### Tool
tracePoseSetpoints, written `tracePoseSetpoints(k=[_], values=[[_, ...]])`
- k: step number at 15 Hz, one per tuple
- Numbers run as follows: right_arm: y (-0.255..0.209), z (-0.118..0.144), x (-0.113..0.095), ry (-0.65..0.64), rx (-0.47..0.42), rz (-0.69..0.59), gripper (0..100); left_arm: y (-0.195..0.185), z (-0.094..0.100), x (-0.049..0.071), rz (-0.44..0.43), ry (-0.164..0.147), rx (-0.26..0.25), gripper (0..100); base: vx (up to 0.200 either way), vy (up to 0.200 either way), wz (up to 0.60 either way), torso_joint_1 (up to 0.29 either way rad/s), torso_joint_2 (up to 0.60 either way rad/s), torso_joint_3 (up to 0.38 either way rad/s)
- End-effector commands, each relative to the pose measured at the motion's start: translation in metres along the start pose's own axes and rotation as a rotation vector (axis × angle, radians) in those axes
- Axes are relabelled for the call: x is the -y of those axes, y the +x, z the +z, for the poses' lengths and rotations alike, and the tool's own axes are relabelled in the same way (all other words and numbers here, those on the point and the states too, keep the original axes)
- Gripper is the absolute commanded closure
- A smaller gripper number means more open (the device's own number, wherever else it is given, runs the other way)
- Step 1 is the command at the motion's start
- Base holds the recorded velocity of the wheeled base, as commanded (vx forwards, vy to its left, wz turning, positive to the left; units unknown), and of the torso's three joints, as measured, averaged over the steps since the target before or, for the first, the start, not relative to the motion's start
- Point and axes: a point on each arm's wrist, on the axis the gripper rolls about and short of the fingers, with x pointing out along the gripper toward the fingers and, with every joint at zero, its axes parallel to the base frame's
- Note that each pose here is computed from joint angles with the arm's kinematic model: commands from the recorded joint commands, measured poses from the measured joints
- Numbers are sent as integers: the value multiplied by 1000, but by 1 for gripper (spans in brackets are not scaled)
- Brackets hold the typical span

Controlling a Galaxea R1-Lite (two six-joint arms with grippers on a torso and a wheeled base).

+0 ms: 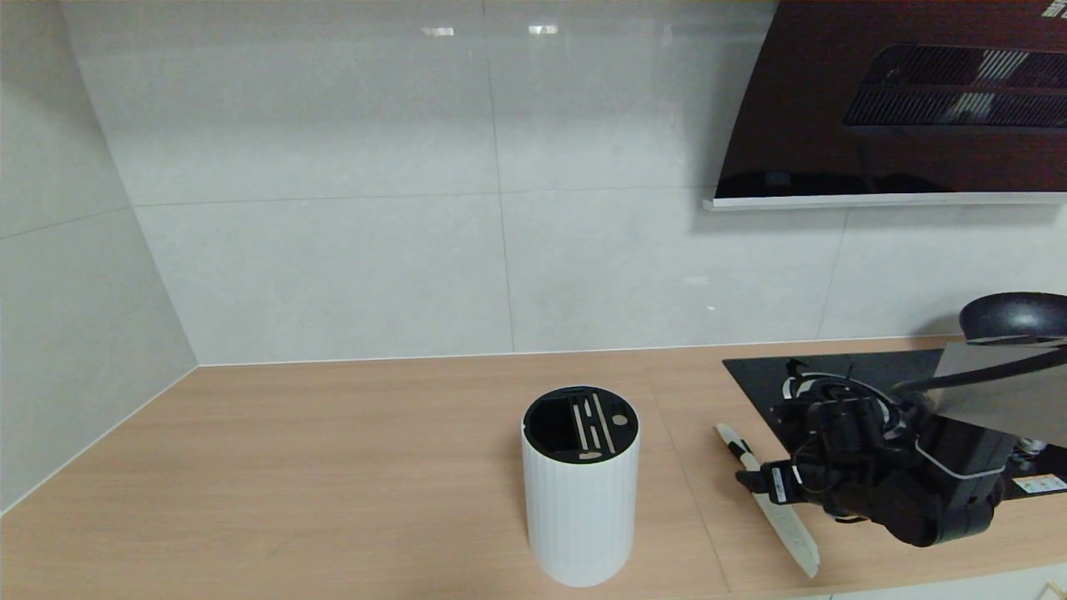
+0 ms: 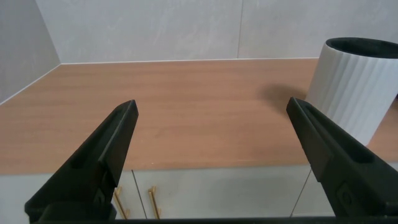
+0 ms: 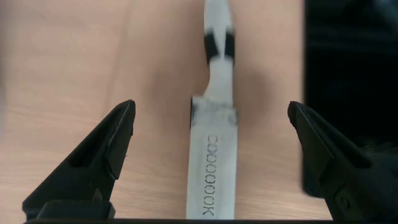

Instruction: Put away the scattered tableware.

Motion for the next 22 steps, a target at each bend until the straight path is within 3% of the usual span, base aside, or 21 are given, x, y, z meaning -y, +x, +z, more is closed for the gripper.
tracePoseSetpoints(k=[1,21,22], values=[[10,-12,0,-1,-32,-9,0,0,0,0,0,0,0,0,0,0,0,0,0,0],[32,-21,-6,-17,-25,-46,0,0,0,0,0,0,2,0,0,0,0,0,0,0],[34,-22,-6,-17,-26,-50,100,0,0,0,0,0,2,0,0,0,0,0,0,0]])
